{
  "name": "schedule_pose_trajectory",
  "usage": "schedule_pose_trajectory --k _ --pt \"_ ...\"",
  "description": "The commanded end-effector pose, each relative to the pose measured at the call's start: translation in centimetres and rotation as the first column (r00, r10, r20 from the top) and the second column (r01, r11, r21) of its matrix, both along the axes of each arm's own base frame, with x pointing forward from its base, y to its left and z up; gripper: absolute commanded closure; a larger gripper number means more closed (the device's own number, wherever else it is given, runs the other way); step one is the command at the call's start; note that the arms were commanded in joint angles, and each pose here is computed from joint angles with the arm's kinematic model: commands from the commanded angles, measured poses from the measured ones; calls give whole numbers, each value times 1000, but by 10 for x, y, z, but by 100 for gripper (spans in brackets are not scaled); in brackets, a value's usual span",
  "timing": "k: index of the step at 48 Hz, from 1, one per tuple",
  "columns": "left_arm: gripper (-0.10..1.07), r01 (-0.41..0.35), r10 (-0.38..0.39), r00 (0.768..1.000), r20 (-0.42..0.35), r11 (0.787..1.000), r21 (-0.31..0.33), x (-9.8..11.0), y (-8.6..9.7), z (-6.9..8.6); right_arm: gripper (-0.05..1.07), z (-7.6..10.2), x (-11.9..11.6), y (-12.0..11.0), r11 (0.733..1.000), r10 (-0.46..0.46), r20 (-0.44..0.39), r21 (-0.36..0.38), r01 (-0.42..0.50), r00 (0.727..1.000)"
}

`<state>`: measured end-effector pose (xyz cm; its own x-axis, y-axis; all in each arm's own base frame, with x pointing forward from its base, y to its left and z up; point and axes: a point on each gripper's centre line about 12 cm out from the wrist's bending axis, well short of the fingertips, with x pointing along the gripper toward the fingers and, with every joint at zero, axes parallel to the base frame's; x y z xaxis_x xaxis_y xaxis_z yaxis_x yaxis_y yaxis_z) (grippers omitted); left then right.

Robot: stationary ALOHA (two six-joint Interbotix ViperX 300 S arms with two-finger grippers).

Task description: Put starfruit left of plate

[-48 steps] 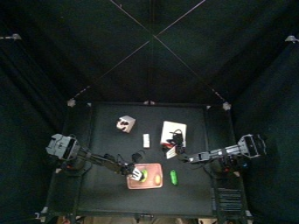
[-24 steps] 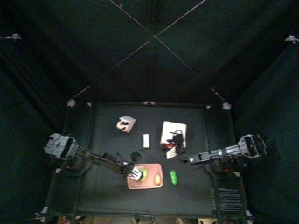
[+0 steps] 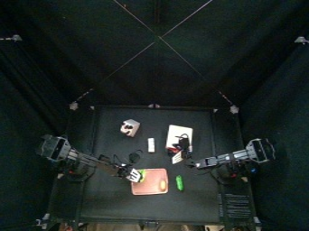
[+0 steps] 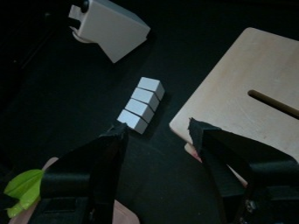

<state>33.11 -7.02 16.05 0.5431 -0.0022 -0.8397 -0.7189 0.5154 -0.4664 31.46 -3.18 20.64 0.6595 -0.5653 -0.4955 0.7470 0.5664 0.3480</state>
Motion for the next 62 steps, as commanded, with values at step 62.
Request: schedule_pose_trajectory --k 62 --pt "28 -290 287 950 -123 957 0 -93 -27 -15 12 12 0 -1 1000 -6 38 4 6 999"
